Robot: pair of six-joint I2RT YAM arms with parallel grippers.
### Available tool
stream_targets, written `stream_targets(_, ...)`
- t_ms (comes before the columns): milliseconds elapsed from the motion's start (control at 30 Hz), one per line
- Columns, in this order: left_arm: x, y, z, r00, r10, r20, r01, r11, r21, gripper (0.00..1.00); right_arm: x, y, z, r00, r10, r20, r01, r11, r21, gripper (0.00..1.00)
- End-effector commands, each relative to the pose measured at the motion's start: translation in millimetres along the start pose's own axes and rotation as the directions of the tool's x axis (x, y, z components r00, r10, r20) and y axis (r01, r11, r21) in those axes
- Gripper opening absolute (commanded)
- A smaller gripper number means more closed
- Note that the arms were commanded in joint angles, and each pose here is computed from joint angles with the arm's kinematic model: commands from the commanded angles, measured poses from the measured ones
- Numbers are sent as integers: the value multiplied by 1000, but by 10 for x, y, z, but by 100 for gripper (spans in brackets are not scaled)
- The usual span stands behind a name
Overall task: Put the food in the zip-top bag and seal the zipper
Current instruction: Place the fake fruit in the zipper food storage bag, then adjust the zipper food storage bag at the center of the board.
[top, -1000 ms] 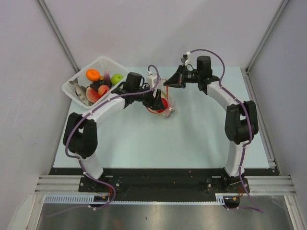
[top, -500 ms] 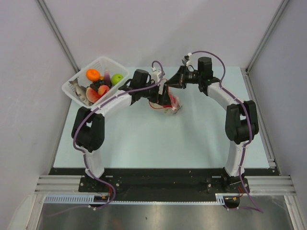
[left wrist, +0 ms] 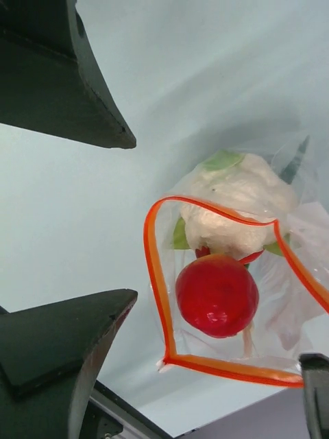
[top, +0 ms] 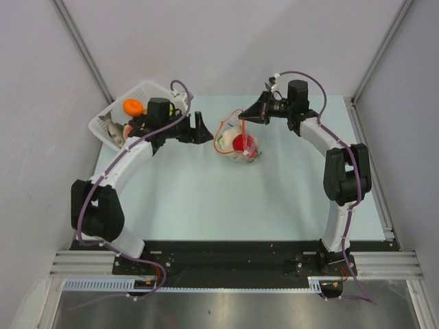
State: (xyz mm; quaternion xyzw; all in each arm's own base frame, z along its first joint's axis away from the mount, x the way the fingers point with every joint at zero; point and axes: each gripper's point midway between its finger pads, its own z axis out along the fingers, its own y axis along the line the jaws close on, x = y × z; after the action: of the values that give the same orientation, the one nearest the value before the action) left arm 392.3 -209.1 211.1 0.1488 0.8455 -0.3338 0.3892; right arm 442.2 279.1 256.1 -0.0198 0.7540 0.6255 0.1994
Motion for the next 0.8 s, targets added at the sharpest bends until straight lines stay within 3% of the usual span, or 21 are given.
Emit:
stream_targets(0,258,-11,182,994,-82,-70,81,997,-18,82,-44,197,-17,998,-56,1,56,997,-53,0)
stream_targets(167,445,-88,452,977,-171,-126,174,985,9,78,-27,199,-15,998,-56,-5,55,997,-53,0)
stream_targets(333,548,-39,689,959,-236,-160,236,972,-17,60,-7,201,-31,998,-56,-7,55,997,-55,0)
stream_targets(433,462,-67,668,966,-204,-160,205,979,-9,32,-5,220,-66,998,-67,-3,67,996,-53,0)
stream_targets(467,367,-120,603,977,-160,-140,163,987,11,14,0,232,-73,998,-69,-3,69,996,-51,0)
stream_targets(533,328,-214,504,981,-127,-148,135,990,41,0,0,231,-109,995,-96,2,96,995,-24,0)
stream_targets(767,-202,-976,-251,995,45,-91,-24,975,219,0,52,380,-349,964,-254,-76,263,952,158,0)
